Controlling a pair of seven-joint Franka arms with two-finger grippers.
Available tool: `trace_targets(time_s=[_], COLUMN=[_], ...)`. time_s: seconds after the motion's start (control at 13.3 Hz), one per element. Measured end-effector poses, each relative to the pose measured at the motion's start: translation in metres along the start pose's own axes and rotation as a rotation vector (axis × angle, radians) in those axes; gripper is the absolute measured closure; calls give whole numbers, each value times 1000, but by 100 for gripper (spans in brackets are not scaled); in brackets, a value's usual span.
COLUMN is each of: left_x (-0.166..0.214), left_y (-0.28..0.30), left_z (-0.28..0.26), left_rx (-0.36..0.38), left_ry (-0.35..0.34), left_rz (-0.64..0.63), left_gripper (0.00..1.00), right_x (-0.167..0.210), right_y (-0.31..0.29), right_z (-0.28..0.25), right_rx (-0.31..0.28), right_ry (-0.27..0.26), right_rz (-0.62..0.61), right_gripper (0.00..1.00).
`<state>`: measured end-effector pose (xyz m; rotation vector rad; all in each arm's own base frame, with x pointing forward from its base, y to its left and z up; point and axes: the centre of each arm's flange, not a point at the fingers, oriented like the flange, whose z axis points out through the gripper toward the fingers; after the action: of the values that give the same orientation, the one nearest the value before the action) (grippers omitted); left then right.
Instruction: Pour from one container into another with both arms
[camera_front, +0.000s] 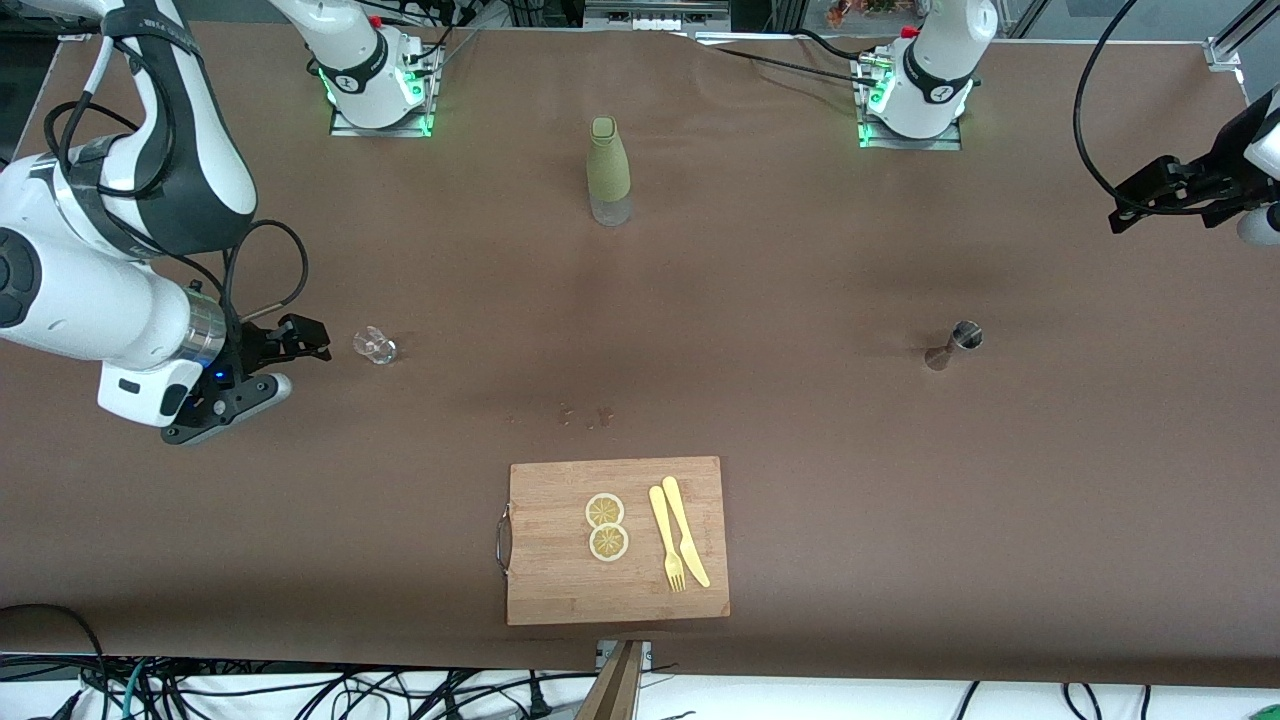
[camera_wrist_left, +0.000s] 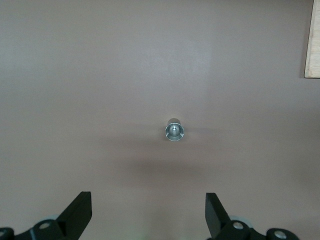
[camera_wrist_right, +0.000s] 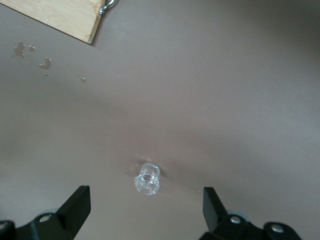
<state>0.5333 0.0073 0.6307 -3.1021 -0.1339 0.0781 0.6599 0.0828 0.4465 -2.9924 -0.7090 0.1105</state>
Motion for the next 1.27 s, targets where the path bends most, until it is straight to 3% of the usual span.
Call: trace_targets(time_s=[0.22, 0.45, 0.82, 0.97, 1.27], left_x=[0, 0, 0, 0, 0], left_y=[0, 0, 1, 1, 1], left_z=[0, 0, -1, -1, -1], left_rx=[0, 0, 0, 0, 0], left_ry=[0, 1, 2, 2, 2], left_rz=[1, 1, 2, 2, 2], left_gripper=[0, 0, 0, 0, 0], right_x=[-23, -70, -162, -174, -170], right_y=[56, 95, 116, 96, 54], right_z=[-24, -97, -163, -177, -194], right_rx=[-36, -118, -106, -94, -98], right_ry=[53, 127, 37, -5, -30], right_rz=[95, 184, 325, 342, 456], right_gripper=[0, 0, 0, 0, 0])
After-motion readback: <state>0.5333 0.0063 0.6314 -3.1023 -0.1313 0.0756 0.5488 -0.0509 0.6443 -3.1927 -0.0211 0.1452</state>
